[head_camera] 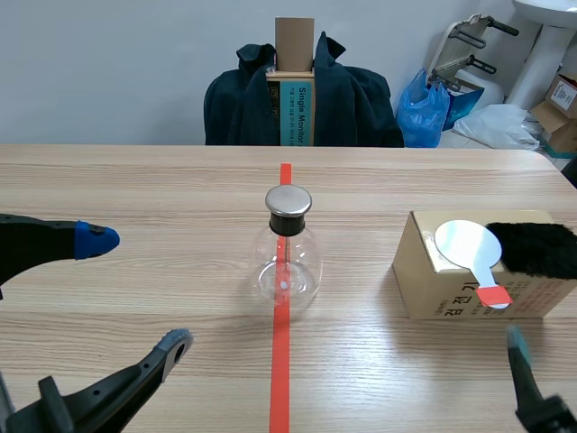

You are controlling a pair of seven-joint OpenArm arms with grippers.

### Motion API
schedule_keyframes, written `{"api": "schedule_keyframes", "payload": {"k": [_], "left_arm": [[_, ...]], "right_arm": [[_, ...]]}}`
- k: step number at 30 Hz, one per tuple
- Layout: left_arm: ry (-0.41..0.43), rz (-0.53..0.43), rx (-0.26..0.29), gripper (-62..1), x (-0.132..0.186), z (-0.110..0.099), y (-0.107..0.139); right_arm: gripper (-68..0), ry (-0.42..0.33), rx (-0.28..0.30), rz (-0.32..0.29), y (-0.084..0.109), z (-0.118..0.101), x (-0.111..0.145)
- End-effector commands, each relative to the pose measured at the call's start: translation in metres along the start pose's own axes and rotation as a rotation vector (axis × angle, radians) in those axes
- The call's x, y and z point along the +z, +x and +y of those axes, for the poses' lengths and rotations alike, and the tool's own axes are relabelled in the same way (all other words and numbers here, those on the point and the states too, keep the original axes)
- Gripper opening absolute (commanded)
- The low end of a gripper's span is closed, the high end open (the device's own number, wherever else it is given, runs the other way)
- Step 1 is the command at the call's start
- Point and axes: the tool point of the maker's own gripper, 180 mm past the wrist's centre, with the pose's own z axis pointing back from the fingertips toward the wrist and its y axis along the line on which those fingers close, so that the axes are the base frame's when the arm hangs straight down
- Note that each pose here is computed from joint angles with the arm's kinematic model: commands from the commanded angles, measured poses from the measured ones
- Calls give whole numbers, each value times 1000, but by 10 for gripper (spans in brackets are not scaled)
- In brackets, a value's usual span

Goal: Do the electroscope experiment.
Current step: 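Return to the home posture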

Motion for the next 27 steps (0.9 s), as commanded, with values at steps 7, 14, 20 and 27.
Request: {"api": "schedule_keyframes", "payload": {"k": [7, 14, 20, 27], "left_arm": [[6, -35, -2, 14, -1, 1, 9], [6, -33, -2, 14, -1, 1, 9], [6, -33, -2, 14, -1, 1, 9], [26, -48, 16, 14, -3, 2, 11]], "right_arm": [[4, -140, -305, -119, 44, -38, -16], [4, -51, -407, -219, 82, -29, -21], [4, 192, -385, -304, 108, 4, -22], [4, 283, -364, -278, 111, 14, -37]]}}
